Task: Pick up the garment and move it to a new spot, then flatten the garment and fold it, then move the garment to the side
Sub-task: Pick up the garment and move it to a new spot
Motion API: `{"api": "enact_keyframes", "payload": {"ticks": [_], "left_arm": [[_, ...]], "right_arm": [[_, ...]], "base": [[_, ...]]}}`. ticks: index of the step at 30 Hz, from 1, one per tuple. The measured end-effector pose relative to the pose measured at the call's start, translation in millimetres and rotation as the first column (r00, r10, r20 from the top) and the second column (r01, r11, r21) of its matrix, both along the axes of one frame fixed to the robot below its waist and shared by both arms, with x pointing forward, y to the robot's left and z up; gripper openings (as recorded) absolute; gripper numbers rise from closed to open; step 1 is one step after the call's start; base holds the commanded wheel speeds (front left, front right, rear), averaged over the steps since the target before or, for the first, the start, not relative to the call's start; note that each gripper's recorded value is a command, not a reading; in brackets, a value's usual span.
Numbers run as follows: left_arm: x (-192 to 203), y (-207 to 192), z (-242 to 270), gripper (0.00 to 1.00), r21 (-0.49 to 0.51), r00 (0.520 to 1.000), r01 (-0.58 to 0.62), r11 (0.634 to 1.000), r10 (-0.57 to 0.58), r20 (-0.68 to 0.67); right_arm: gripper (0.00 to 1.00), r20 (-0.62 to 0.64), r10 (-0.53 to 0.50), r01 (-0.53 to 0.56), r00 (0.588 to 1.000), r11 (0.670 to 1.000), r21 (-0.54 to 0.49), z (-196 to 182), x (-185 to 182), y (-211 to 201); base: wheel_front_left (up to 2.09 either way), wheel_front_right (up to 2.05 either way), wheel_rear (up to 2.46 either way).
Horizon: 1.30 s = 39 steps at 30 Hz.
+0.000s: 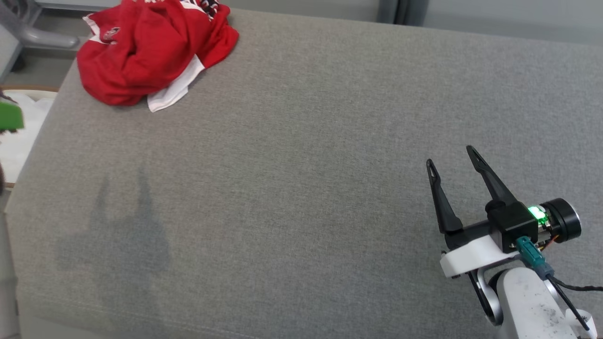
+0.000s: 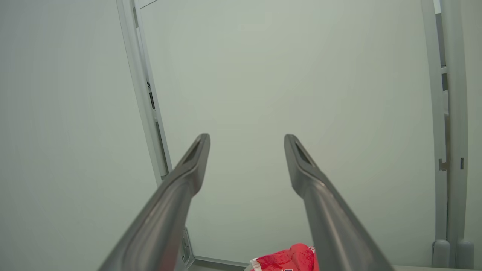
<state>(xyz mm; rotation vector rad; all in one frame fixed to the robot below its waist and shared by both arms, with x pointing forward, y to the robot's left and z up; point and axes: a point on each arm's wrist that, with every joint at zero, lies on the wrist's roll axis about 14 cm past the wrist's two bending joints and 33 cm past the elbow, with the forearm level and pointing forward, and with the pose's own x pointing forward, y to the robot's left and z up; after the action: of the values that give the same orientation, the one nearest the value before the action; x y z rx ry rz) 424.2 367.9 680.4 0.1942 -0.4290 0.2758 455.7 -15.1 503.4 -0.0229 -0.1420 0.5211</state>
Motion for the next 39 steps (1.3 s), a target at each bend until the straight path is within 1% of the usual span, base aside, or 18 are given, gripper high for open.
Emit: {"api": "enact_keyframes", "payload": {"ticks": [3,7,10,16,21,26,30,31,33,34,37,39], "left_arm": [[27,17,-9,1.00,-0.038,0.998,-0.018,0.999,0.016,-0.054],[61,33,-42,1.00,-0.108,0.988,-0.043,0.993,0.027,-0.151],[88,27,-83,1.00,-0.135,0.965,-0.033,0.990,-0.003,-0.261],[128,6,-159,1.00,-0.184,0.896,-0.014,0.983,-0.070,-0.439],[139,-3,-218,1.00,-0.212,0.819,-0.029,0.977,-0.099,-0.565],[143,3,-257,1.00,-0.216,0.760,-0.069,0.974,-0.088,-0.644],[141,10,-279,1.00,-0.230,0.724,-0.114,0.966,-0.077,-0.685],[140,10,-283,0.68,-0.235,0.715,-0.122,0.964,-0.079,-0.695],[140,9,-289,0.13,-0.244,0.704,-0.129,0.961,-0.085,-0.705],[140,8,-291,0.00,-0.248,0.698,-0.130,0.960,-0.089,-0.711],[138,8,-289,0.00,-0.258,0.703,-0.133,0.957,-0.093,-0.706],[137,10,-282,0.00,-0.247,0.712,-0.123,0.961,-0.087,-0.696]], "right_arm": [[1.00,0.007,-0.012,0.012,1.000,1.000,-0.009,-4,7,-4],[1.00,-0.001,-0.050,0.050,0.999,0.998,-0.033,-15,16,-18],[1.00,-0.023,-0.091,0.089,0.996,0.994,-0.061,-31,22,-34],[1.00,-0.080,-0.140,0.131,0.987,0.986,-0.107,-65,28,-53],[1.00,-0.118,-0.170,0.153,0.978,0.978,-0.138,-87,30,-65],[1.00,-0.155,-0.191,0.166,0.969,0.973,-0.158,-106,29,-74],[1.00,-0.166,-0.198,0.172,0.966,0.972,-0.163,-114,29,-77],[1.00,-0.168,-0.200,0.172,0.965,0.971,-0.163,-115,30,-77],[1.00,-0.170,-0.199,0.172,0.965,0.972,-0.163,-116,30,-77],[1.00,-0.170,-0.198,0.171,0.965,0.972,-0.162,-116,30,-77],[1.00,-0.169,-0.191,0.165,0.967,0.974,-0.155,-114,30,-74],[1.00,-0.165,-0.185,0.160,0.969,0.975,-0.151,-111,30,-72]], "base": [[0.00,0.00,0.00],[0.00,0.00,0.00],[0.00,0.00,0.00],[0.00,0.00,0.00],[0.00,0.00,0.00],[0.00,0.00,0.00],[0.00,0.00,0.00],[0.00,0.00,0.00],[0.00,0.00,0.00],[0.00,0.00,0.00],[0.00,0.00,0.00],[0.00,0.00,0.00]]}}
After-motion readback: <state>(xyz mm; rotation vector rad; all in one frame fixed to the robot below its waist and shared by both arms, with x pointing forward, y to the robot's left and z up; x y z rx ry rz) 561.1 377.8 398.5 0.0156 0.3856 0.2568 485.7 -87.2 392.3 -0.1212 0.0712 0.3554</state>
